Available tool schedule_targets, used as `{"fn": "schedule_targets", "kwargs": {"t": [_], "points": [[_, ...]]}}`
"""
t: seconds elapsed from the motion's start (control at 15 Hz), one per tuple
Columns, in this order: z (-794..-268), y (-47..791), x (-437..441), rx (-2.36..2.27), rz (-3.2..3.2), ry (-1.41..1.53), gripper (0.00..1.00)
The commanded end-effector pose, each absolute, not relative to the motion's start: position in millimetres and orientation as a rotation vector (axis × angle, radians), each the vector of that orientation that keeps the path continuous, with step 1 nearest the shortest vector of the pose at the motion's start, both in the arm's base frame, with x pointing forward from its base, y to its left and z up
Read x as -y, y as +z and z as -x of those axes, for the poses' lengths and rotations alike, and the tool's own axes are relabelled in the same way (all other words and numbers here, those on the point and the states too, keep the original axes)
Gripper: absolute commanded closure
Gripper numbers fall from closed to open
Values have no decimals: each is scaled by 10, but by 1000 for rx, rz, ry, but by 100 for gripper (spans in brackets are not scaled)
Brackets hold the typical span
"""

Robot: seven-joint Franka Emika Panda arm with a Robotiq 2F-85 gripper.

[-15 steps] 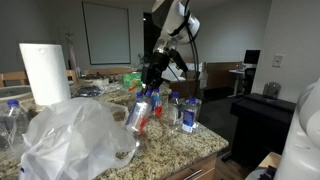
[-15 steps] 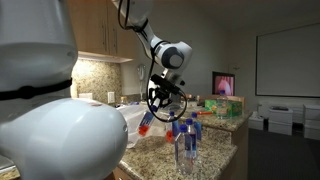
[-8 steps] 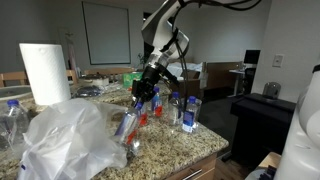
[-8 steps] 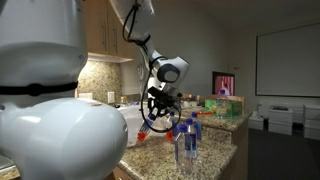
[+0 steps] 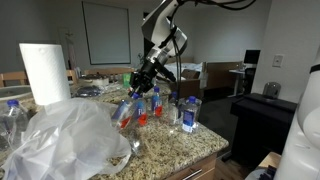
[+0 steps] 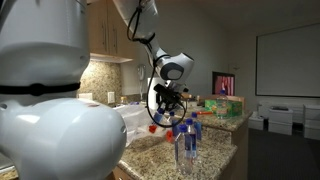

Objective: Pick up the bottles on the counter and put them in the plastic bag

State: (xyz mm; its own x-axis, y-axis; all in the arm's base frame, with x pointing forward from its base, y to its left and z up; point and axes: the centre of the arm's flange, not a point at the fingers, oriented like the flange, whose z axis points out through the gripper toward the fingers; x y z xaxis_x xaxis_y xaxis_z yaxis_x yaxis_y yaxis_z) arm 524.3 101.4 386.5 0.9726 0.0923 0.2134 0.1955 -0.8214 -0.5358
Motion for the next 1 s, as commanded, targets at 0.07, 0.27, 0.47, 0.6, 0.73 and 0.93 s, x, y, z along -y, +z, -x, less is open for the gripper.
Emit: {"fn": "schedule_targets", "kwargs": {"t": [0.07, 0.27, 0.47, 0.6, 0.73, 0.93], "points": [[-5272, 3739, -1064, 156, 2493, -283, 91], [-5230, 3525, -1281, 126, 2450, -221, 91], [-5245, 3459, -1401, 79, 2394, -194, 91], [-5261, 3521, -1441, 20, 2330, -209, 91], [-5272, 3531, -1483, -72, 2256, -213, 91], [-5232, 3427, -1627, -156, 2199, -188, 91]]}}
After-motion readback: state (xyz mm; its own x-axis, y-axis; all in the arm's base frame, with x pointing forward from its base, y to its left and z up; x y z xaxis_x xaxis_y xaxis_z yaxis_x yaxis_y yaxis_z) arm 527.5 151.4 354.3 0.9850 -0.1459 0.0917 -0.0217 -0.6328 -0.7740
